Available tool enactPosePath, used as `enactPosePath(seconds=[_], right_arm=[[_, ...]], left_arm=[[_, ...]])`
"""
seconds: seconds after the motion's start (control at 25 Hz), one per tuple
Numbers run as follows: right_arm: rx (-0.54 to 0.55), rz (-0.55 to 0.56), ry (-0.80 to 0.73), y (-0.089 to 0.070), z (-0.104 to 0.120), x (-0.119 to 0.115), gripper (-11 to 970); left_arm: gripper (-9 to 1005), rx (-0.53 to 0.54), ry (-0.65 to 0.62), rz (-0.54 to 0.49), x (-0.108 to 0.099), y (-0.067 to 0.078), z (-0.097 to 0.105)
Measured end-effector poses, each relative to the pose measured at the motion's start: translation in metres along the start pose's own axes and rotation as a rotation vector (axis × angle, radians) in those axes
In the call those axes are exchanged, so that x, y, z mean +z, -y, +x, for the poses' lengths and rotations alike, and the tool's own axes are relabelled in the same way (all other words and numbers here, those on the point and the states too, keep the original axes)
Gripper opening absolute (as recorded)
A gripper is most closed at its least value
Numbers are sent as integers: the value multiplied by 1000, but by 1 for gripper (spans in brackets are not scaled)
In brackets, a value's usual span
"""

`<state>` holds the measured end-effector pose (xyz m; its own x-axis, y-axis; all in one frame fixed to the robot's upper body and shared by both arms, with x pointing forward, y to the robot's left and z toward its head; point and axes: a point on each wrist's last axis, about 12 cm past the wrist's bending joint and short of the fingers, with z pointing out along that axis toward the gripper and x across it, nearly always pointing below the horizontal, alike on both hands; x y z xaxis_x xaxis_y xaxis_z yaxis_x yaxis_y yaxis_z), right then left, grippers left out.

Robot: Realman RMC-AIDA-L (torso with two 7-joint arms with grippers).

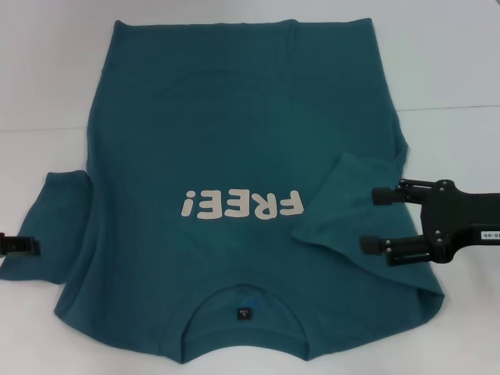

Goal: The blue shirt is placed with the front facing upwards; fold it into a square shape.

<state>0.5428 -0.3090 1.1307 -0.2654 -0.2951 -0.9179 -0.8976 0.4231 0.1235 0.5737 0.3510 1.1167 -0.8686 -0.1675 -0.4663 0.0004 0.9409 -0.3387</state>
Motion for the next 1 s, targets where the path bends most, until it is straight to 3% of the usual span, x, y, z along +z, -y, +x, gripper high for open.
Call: enactPosePath(seconds=[1.0], right_arm=[[1,-5,-3,0,-1,5,948]], left_arm=[[886,-37,-3,-18,4,-10,9]])
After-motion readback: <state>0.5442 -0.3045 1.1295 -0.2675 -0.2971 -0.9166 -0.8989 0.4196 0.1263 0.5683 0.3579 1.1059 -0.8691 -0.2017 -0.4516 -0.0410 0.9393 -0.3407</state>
